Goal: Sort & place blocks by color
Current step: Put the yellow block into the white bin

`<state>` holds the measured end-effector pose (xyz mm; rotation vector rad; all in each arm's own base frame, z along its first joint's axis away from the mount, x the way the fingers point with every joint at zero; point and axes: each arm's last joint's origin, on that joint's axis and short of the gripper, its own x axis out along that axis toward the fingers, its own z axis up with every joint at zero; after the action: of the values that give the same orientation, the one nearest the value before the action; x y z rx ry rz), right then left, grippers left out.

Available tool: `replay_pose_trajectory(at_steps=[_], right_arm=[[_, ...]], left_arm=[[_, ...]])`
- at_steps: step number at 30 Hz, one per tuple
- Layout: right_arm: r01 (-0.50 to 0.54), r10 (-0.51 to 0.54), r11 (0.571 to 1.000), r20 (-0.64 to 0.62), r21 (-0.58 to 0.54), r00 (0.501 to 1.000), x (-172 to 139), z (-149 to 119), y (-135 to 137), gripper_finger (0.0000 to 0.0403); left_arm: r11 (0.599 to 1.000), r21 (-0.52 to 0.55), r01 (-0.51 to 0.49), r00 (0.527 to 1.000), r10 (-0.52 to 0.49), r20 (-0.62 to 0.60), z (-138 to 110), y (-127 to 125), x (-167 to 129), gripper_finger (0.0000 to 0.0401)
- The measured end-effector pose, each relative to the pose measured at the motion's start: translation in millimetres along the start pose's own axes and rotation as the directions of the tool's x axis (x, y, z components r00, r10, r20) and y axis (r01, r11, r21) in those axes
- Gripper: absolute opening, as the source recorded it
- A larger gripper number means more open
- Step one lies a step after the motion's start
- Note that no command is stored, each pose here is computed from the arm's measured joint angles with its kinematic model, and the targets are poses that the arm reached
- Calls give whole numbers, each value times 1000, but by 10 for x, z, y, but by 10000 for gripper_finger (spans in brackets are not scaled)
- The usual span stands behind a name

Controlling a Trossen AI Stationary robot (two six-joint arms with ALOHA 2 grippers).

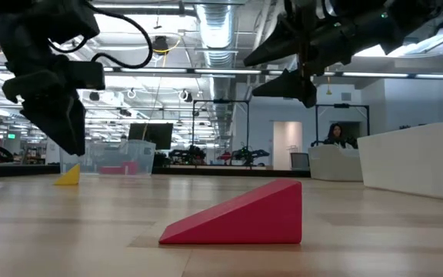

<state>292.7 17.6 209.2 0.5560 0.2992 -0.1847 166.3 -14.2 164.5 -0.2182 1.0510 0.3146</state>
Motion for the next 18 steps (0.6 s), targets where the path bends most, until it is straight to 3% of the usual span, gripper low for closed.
replay_pose_trajectory(at_steps=[5, 10, 18], right_arm=[[-3, 3, 1000, -1, -1, 1000, -1, -4, 6, 308], [-16, 16, 1000, -11, -5, 1000, -8, -29, 41, 308], [-18, 18, 1000, -13, -4, 1000, -8, -32, 44, 308]], left_arm=[[1000, 10, 22, 1000, -21, -9, -6, -15, -2, 254], [999, 10, -35, 999, 35, 14, -87, 19, 79, 254], [998, -51, 26, 999, -25, 30, -307, 63, 280, 254]])
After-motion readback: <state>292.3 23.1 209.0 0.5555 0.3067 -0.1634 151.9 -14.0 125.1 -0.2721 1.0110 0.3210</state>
